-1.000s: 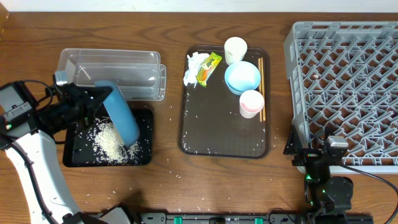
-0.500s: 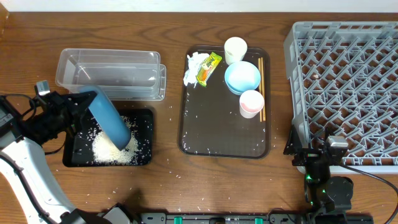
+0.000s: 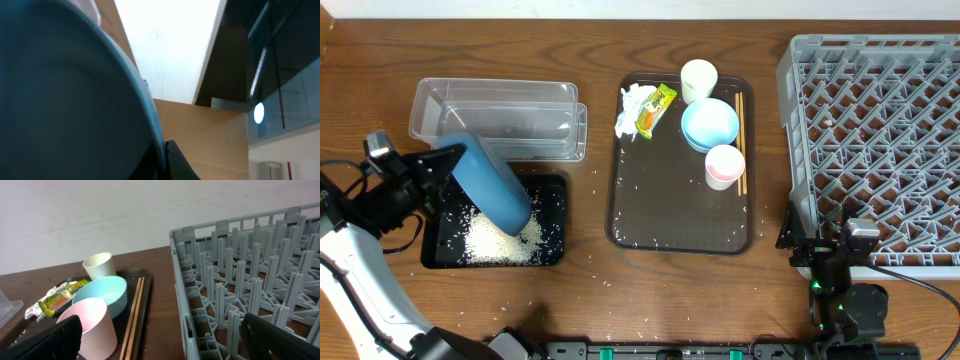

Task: Sort waste into correct bins and load items into the dishwasher rack
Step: 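Tilt the teal plate with the left gripper to dump rice onto black tray, then carry the teal plate back and set it on the brown tray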

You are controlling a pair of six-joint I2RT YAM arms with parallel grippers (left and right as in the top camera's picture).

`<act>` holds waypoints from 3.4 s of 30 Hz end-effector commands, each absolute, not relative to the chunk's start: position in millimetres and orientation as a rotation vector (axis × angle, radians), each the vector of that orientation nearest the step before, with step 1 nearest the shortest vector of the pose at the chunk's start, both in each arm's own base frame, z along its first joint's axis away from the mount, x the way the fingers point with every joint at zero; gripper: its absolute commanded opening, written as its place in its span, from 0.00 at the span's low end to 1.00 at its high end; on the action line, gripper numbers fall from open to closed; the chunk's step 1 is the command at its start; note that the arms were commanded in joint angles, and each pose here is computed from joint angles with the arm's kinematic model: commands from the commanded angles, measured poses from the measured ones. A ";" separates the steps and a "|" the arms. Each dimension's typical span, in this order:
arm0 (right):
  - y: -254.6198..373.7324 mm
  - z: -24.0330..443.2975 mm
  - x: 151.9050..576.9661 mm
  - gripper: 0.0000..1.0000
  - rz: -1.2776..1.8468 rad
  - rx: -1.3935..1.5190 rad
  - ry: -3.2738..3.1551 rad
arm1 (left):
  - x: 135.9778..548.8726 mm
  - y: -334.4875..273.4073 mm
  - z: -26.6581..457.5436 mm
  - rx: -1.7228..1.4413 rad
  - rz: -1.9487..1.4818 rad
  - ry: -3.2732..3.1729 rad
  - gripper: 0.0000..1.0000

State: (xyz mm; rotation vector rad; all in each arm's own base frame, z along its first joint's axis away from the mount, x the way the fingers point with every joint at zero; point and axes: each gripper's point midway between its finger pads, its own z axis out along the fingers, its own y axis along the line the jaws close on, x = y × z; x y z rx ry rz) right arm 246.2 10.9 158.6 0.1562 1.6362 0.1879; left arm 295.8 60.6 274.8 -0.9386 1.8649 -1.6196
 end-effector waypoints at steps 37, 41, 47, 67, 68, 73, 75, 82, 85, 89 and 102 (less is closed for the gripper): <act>7.6 158.3 246.1 0.99 0.165 0.157 1.633 | 287.0 -218.3 247.9 0.337 -0.895 2.340 0.06; 7.6 158.3 246.1 0.99 0.165 0.157 1.633 | 288.7 -242.4 214.4 0.417 -0.675 2.391 0.06; 7.6 158.3 246.1 0.99 0.165 0.157 1.633 | 284.0 -284.7 174.5 0.538 -0.592 2.427 0.06; 7.6 158.3 246.1 0.99 0.165 0.157 1.633 | 285.3 -310.8 101.1 0.671 -0.512 2.535 0.06; 7.6 158.3 246.1 0.99 0.165 0.157 1.633 | 285.7 -308.6 97.4 0.667 -0.492 2.546 0.06; 7.7 158.3 246.1 0.99 0.165 0.157 1.633 | 280.7 -301.2 84.6 0.656 -0.447 2.604 0.06; 7.7 158.3 246.1 0.99 0.165 0.157 1.633 | 280.4 -301.8 84.7 0.657 -0.452 2.605 0.06; 7.7 158.3 246.1 0.99 0.165 0.157 1.633 | 274.7 -307.0 85.4 0.677 -0.506 2.614 0.17; 7.6 158.3 246.1 0.99 0.165 0.157 1.633 | 274.2 -307.5 85.6 0.679 -0.511 2.614 0.22; 7.6 158.3 246.1 0.99 0.165 0.157 1.633 | 275.5 -307.7 89.6 0.675 -0.515 2.603 0.22; 7.6 158.3 246.1 0.99 0.165 0.157 1.633 | 344.9 -237.6 189.1 0.330 -0.252 2.320 0.45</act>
